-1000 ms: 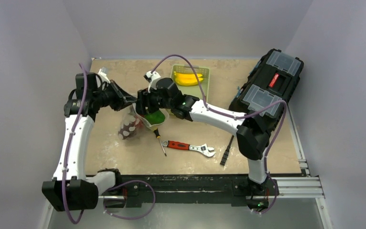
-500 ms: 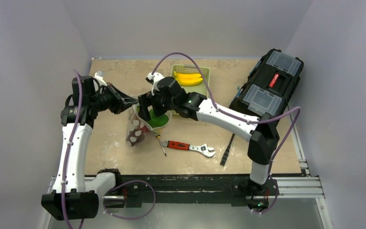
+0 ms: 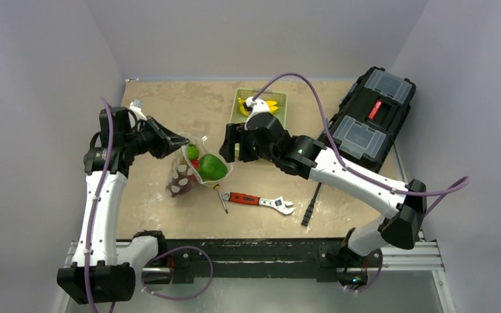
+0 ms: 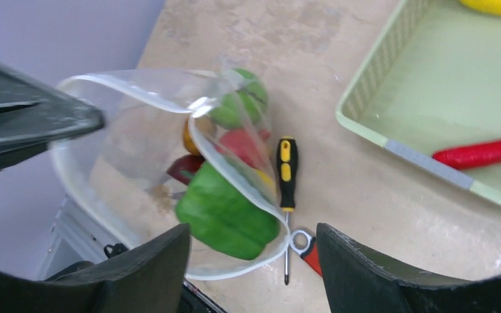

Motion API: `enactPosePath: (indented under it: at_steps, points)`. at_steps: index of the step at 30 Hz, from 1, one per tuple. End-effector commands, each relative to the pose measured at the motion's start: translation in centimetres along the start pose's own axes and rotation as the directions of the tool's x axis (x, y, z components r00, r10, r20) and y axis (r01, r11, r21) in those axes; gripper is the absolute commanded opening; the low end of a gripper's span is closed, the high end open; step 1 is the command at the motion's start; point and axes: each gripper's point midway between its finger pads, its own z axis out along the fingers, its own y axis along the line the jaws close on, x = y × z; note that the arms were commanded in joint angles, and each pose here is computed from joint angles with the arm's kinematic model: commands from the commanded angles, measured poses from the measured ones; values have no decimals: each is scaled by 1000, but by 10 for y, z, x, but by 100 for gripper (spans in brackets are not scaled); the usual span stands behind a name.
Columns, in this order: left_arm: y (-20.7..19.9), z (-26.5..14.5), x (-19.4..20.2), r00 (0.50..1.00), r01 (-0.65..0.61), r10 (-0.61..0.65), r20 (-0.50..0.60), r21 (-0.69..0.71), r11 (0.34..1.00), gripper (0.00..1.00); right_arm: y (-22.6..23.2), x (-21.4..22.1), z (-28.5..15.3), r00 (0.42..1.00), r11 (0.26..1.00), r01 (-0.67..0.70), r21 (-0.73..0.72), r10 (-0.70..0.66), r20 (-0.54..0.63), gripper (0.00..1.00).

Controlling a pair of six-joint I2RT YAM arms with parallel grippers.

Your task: Place the food in the zip-top bag and seal the zipper

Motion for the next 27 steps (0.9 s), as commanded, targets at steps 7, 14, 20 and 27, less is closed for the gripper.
enactPosePath:
  at_steps: [7,14,20,27]
  points:
    - [-13,-10,8,1000,-30,31,-4,66,997,0,-24,41,15,984,983,-173,55,174,-25,49]
    - [-12,-9,10,999,-35,36,-16,73,997,0,-31,59,33,989,989,-133,62,137,-61,40]
    - [-11,-8,10,999,-46,48,-22,76,996,0,-33,58,49,992,991,-111,78,115,-46,27]
    - [-6,-10,8,996,-90,91,-9,42,995,0,-15,45,61,997,997,-81,12,81,-19,0]
